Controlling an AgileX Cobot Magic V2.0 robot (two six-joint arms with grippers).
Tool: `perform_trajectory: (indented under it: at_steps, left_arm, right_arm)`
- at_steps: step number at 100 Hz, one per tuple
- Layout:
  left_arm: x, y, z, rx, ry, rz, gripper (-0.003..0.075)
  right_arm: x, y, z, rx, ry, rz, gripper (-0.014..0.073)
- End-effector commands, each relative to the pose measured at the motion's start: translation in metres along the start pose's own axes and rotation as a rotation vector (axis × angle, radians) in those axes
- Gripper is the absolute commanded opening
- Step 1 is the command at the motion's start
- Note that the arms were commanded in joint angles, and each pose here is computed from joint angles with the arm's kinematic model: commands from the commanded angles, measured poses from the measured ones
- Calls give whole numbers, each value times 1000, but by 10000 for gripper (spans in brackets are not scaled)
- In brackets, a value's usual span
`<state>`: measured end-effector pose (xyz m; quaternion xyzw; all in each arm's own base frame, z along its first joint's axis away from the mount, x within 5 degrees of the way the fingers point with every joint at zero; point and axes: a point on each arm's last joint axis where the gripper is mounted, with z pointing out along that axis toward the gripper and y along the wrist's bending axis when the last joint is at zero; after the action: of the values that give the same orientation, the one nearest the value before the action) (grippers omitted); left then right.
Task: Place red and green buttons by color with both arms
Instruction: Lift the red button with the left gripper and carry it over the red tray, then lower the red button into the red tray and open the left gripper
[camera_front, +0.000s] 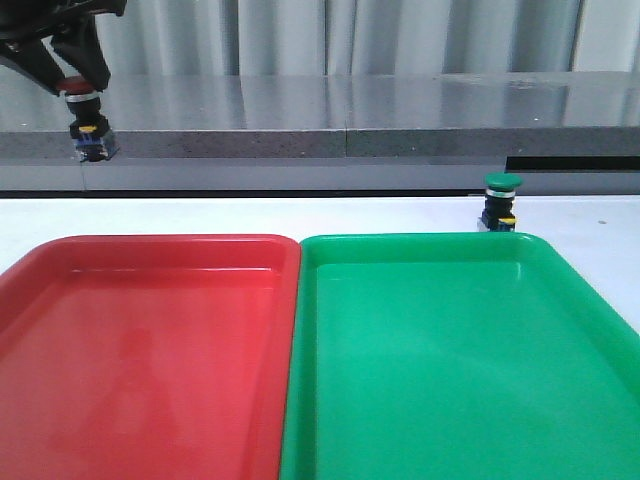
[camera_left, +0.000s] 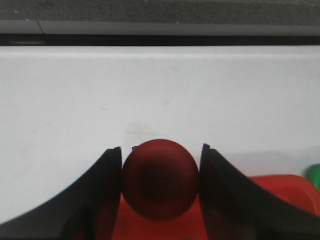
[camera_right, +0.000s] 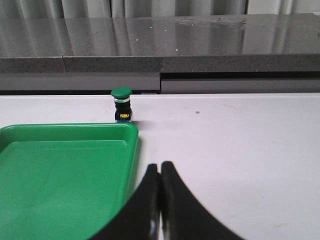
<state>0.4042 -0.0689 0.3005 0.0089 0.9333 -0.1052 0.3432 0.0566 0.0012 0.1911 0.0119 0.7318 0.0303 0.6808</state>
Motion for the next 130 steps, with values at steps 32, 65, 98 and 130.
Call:
perform_trajectory:
  at_steps: [32, 65, 98, 130]
  left_arm:
    - [60, -44, -18, 123, -79, -9, 188]
    - [101, -51, 1, 134, -40, -28, 188]
    - [111, -47, 11, 116, -18, -27, 188]
    - [118, -45, 24, 103, 25, -26, 192]
  right_arm:
    - [-14, 1, -3, -6, -116, -12, -60]
    - [-14, 1, -3, -6, -116, -12, -60]
    - [-14, 1, -3, -6, -116, -12, -60]
    - [-14, 1, -3, -6, -116, -12, -60]
